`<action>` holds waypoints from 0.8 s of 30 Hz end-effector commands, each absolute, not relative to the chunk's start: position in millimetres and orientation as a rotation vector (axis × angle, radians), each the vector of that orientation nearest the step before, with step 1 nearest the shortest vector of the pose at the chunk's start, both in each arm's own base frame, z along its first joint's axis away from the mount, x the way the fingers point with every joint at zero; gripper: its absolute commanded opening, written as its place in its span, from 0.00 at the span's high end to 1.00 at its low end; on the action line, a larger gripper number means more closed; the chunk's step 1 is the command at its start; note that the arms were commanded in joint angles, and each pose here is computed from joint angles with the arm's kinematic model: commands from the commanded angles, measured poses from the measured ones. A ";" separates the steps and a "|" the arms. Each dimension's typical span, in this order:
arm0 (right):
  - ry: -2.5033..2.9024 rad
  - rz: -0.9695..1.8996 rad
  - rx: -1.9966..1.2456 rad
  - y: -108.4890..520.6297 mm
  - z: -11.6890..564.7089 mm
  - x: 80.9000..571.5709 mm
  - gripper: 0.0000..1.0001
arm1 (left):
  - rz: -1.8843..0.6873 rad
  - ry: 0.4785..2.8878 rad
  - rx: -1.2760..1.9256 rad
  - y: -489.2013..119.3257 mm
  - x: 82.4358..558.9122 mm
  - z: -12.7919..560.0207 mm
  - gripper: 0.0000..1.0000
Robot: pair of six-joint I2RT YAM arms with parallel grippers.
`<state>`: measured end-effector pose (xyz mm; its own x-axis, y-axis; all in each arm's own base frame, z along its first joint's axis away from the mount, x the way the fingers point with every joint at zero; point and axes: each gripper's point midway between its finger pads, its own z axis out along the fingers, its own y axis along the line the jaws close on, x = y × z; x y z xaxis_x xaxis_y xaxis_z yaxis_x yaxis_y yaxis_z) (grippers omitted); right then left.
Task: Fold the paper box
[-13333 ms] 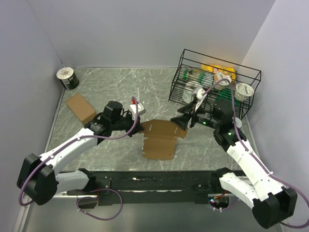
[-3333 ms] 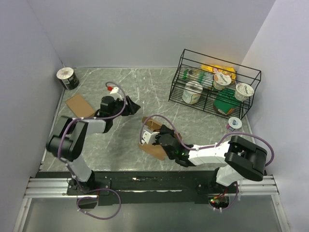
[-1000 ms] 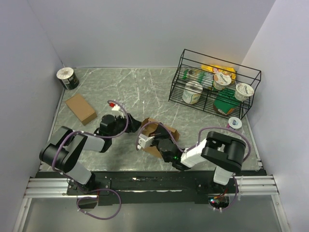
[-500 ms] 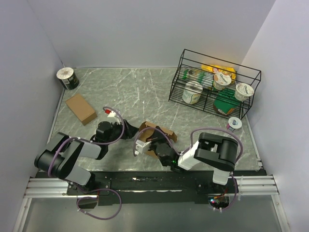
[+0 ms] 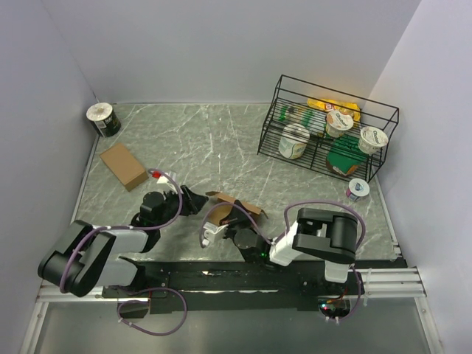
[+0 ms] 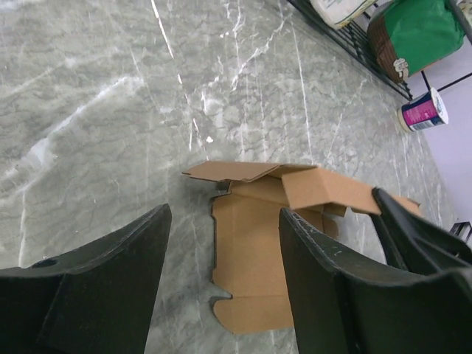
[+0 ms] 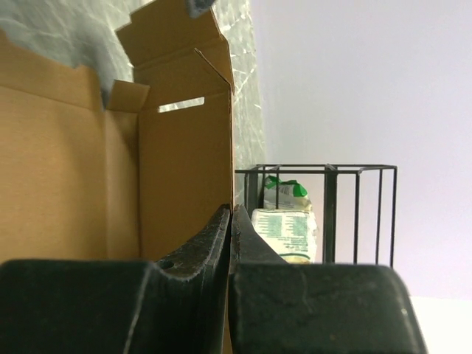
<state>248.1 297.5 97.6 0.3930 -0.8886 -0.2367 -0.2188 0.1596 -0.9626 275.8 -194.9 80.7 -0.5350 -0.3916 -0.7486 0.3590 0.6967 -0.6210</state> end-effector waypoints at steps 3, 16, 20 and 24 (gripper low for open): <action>1.162 -0.569 -1.342 297.0 87.1 235.9 1.00 | -0.949 1.858 -0.013 -194.0 278.5 97.6 0.34; 1.344 -0.393 -1.386 294.2 65.4 227.9 1.00 | -0.982 1.830 0.052 -201.3 283.2 109.4 0.36; 1.402 -0.339 -1.389 294.4 64.7 229.2 1.00 | -0.982 1.849 0.064 -201.6 279.5 104.3 0.38; 1.450 -0.326 -1.380 290.2 64.8 236.0 1.00 | -0.979 1.812 0.007 -192.0 271.1 103.5 0.35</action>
